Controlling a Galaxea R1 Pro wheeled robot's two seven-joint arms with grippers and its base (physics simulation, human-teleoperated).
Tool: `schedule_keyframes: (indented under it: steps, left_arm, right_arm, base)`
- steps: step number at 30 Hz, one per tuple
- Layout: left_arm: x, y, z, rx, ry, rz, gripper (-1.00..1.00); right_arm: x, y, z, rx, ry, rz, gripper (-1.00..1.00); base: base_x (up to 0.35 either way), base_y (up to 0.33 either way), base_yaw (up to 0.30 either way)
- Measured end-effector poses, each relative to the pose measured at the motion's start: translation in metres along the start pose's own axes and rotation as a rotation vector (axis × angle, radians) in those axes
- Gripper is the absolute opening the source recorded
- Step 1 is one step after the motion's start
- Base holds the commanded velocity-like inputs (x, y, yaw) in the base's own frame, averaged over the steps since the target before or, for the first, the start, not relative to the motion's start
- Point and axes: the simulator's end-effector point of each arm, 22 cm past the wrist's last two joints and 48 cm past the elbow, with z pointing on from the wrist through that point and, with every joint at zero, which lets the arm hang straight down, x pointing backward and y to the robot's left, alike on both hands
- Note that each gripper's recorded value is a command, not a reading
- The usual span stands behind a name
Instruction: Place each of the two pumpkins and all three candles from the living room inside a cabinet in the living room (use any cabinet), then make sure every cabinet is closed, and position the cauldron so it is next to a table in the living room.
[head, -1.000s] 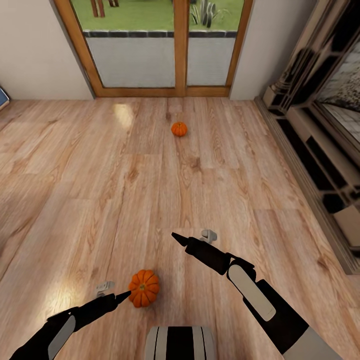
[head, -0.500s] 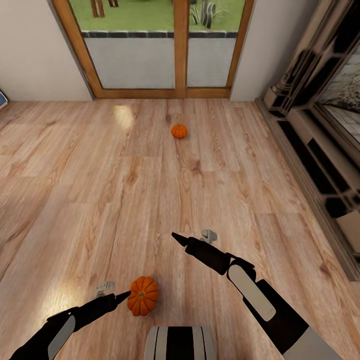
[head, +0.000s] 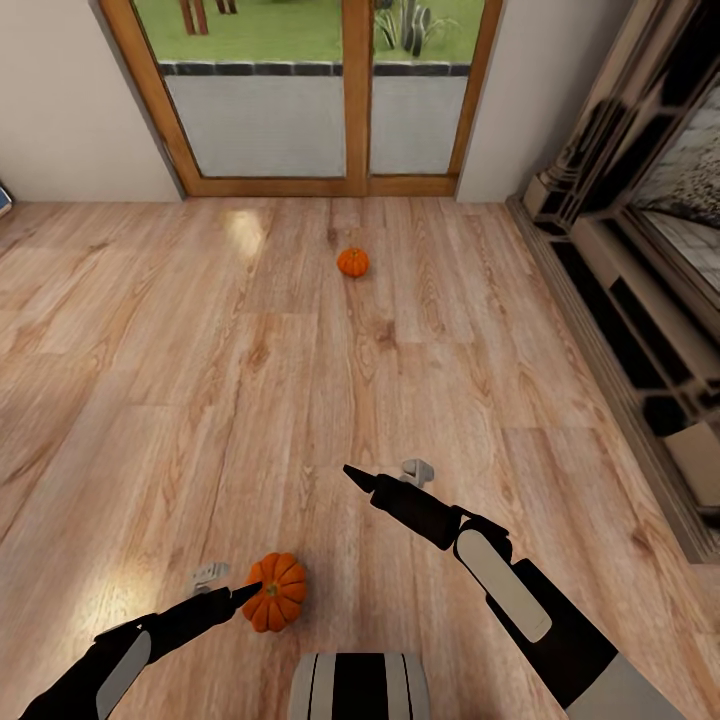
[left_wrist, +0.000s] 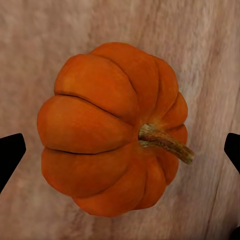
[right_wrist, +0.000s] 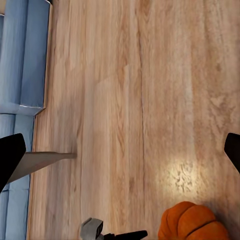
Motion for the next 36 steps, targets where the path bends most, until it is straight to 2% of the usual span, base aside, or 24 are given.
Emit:
schedule_keyframes:
  steps: [15, 22, 28, 33, 36]
  left_arm:
    - [-0.001, 0.004, 0.000, -0.015, -0.005, 0.000, 1.00]
    - [0.011, 0.011, 0.005, -0.024, 0.019, -0.015, 1.00]
    - [0.012, 0.010, 0.006, -0.022, 0.019, -0.015, 1.00]
    - [0.020, 0.017, 0.009, -0.033, 0.036, -0.023, 1.00]
    - [0.022, 0.018, 0.010, -0.030, 0.038, -0.038, 1.00]
  right_arm:
    - [0.000, 0.000, 0.000, -0.001, 0.000, 0.000, 1.00]
    - [0.009, -0.014, 0.004, 0.012, 0.015, 0.021, 1.00]
    - [0.008, -0.013, 0.004, 0.011, 0.014, 0.021, 1.00]
    - [0.015, -0.023, 0.007, 0.021, 0.025, 0.035, 1.00]
    - [0.017, -0.026, 0.009, 0.024, 0.029, 0.040, 1.00]
  base:
    - [0.010, -0.048, 0.000]
    - [0.000, 0.000, 0.000]
    - [0.000, 0.000, 0.000]
    - [0.000, 0.000, 0.000]
    - [0.000, 0.000, 0.000]
